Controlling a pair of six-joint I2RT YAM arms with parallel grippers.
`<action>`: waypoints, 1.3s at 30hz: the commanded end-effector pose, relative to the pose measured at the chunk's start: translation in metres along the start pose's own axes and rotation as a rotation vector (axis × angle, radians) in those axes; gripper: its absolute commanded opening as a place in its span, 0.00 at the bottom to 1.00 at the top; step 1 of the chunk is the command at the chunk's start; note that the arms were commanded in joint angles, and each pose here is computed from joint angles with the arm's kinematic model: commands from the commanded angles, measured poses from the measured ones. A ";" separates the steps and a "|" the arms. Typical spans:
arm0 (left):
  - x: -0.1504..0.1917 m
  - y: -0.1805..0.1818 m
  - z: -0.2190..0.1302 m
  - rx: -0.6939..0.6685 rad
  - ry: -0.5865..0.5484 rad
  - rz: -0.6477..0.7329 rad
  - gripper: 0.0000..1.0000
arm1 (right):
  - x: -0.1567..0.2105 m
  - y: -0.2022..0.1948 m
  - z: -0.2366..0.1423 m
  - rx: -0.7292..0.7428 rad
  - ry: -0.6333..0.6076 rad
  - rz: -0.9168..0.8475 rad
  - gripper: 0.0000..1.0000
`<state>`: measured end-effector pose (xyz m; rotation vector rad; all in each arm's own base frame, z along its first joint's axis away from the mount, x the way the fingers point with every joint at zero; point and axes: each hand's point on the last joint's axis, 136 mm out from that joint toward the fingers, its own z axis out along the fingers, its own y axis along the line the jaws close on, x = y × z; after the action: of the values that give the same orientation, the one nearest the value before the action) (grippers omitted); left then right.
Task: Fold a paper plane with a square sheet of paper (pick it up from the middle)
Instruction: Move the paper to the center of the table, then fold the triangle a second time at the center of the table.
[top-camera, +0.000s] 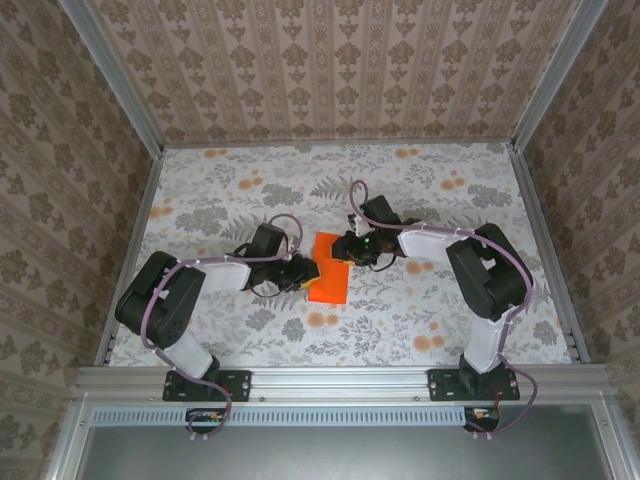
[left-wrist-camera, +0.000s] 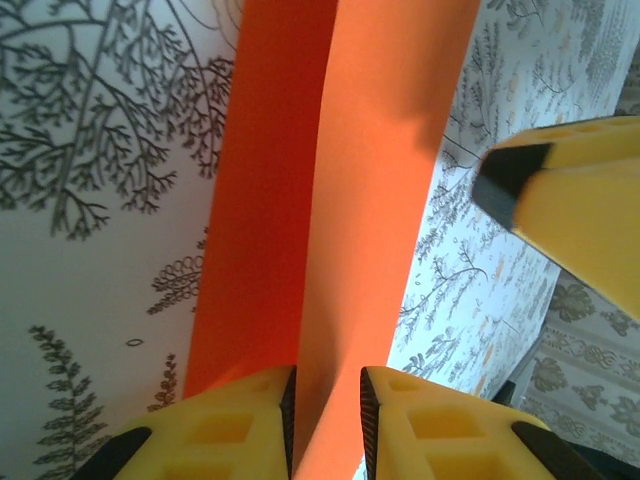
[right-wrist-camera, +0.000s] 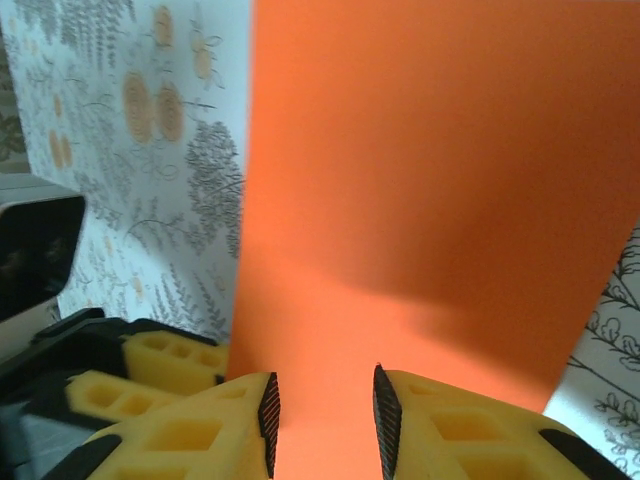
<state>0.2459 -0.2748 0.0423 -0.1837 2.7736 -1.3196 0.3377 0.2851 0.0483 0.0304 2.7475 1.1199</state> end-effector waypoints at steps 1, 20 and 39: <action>0.006 -0.006 -0.004 0.041 0.020 0.042 0.24 | 0.006 -0.005 0.009 -0.001 0.032 0.030 0.34; 0.006 0.038 -0.025 -0.158 -0.015 0.028 0.04 | 0.011 0.019 -0.002 -0.064 0.021 -0.022 0.32; 0.019 0.020 -0.025 -0.003 0.008 0.003 0.31 | 0.044 0.006 0.042 -0.044 0.148 0.028 0.20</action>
<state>0.2279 -0.2405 0.0325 -0.1823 2.8192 -1.2155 0.3066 0.3168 0.0199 -0.0277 2.8310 1.2201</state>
